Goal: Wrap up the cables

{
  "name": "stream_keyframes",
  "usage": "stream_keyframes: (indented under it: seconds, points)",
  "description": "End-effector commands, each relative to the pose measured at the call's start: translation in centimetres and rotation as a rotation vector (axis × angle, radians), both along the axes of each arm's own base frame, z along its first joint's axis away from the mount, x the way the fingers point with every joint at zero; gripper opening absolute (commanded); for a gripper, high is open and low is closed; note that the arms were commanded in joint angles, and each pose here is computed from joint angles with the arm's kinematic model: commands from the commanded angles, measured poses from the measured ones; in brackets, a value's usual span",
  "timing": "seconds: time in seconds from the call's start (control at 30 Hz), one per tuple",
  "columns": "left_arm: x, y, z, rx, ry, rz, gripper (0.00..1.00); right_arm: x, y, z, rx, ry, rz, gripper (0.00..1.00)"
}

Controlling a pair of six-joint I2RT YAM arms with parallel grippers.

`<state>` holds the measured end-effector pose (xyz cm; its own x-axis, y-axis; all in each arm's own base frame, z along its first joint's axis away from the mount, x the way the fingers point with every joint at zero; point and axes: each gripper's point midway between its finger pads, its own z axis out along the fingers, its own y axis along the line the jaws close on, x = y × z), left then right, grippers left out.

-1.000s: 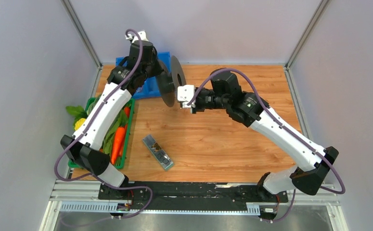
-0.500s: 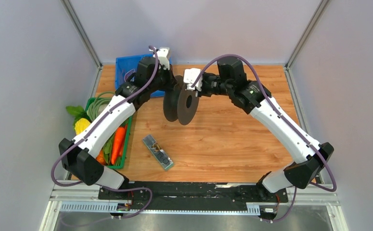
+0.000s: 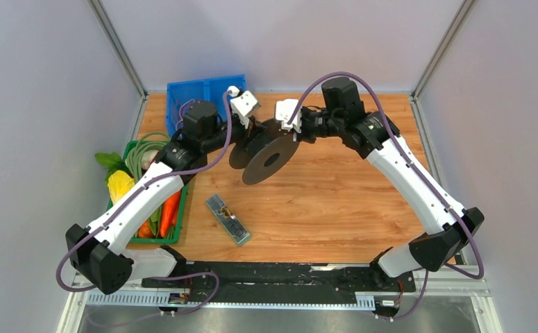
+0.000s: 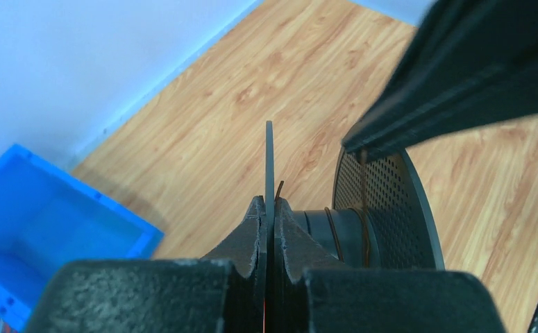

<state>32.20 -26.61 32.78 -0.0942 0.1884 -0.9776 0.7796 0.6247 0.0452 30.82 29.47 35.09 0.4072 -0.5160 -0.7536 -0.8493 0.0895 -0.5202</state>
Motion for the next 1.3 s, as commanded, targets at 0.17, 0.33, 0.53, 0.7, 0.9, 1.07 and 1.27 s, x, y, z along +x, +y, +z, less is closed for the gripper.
stream_keyframes:
  seconds: [0.17, 0.33, 0.53, 0.7, 0.9, 1.07, 1.27]
  points:
    - [-7.3, -1.4, 2.1, 0.116, -0.354, -0.477, 0.0, -0.6, -4.0, 1.6, 0.04, 0.052, 0.056, 0.0]
    - [-8.9, -1.5, 3.3, 0.087, -0.419, -0.571, 0.0, -1.9, -5.2, 0.0, 0.044, 0.102, 0.087, 0.0]
    - [-8.7, -1.9, 7.5, -0.071, -0.407, -0.587, 0.0, -1.3, -6.9, -1.0, 0.121, 0.16, 0.03, 0.0]
    - [-8.5, -3.3, 7.2, 0.016, -0.485, -0.678, 0.0, 0.0, -7.6, -1.7, 0.16, 0.106, -0.052, 0.0]
    - [-3.6, -5.2, 6.5, 0.202, -0.731, -0.662, 0.0, 4.3, -10.9, -3.5, 0.226, 0.095, -0.323, 0.0]
    - [1.1, -7.5, 6.8, 0.288, -0.934, -0.647, 0.0, 9.1, -13.4, -5.2, 0.315, 0.145, -0.528, 0.0]
    - [6.9, -10.5, 4.4, 0.391, -1.16, -0.633, 0.0, 14.2, -14.1, -7.6, 0.367, 0.21, -0.643, 0.0]
